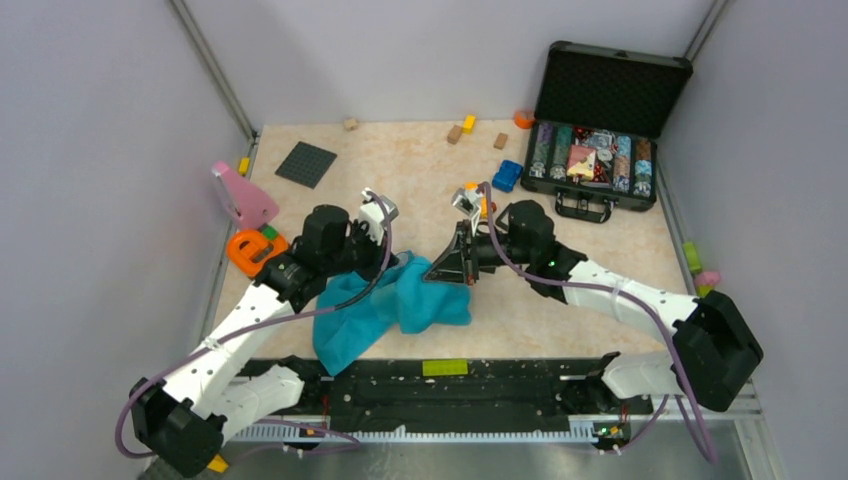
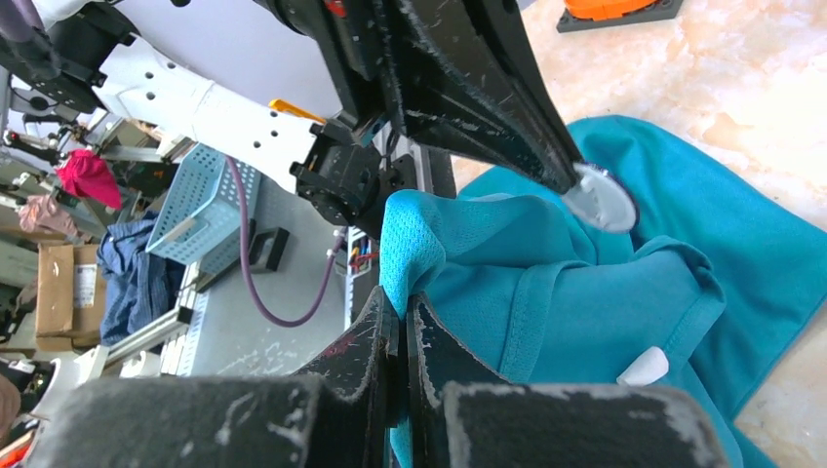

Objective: Remove the brooch from the garment

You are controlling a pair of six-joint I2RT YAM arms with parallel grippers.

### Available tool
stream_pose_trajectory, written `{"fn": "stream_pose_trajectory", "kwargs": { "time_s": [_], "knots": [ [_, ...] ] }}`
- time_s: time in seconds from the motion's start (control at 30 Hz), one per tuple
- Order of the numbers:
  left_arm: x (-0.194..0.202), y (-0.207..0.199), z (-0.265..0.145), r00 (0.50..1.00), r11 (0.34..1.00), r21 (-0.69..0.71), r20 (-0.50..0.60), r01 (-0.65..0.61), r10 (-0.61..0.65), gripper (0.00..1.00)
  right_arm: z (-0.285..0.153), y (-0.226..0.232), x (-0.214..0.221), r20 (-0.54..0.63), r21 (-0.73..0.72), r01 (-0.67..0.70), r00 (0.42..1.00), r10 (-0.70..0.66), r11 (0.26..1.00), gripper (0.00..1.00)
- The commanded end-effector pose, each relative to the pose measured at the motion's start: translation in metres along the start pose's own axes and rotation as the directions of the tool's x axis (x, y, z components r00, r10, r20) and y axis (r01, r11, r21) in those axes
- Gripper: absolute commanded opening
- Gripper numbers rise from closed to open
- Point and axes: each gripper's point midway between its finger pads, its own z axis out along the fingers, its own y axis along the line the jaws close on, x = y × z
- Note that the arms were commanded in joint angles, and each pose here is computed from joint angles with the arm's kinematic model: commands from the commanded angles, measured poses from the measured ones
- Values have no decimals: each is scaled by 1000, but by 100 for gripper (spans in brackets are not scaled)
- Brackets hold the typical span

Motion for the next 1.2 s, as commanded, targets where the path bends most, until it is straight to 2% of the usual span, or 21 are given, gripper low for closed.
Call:
{"fn": "stream_pose_trajectory", "kwargs": {
  "time_s": [0.0,0.1,0.3,0.43,0.57,0.67,0.73,0.9,1.0,1.17],
  "knots": [
    [-2,39,-14,1000,971,-240,1,17,-17,0,-9,12,-29,55,-6,97,994,-96,995,0],
    [-16,56,-31,996,932,-358,78,64,-39,0,-14,2,-18,28,36,89,996,-90,995,0],
    [-39,86,-72,979,823,-556,205,119,-3,0,-15,-18,9,-11,86,47,999,-46,995,0],
    [-57,91,-100,954,772,-615,298,163,36,0,-9,-39,14,-9,142,13,1000,-12,990,0],
    [-71,86,-122,931,765,-620,356,173,78,0,11,-51,-5,11,152,11,1000,-13,988,0],
    [-70,93,-132,944,726,-668,320,162,84,0,36,-52,-43,35,163,52,998,-58,985,0],
    [-66,99,-140,953,688,-708,292,159,80,0,51,-52,-85,87,184,79,992,-97,980,0],
    [-77,96,-163,922,673,-711,370,204,112,0,70,-34,-197,206,234,166,954,-216,958,0],
    [-80,94,-168,916,675,-707,384,210,117,0,65,-18,-269,306,289,222,900,-310,931,0],
    [-82,90,-162,918,702,-685,379,195,115,0,49,-10,-359,466,299,238,809,-359,924,0]
  ]
}}
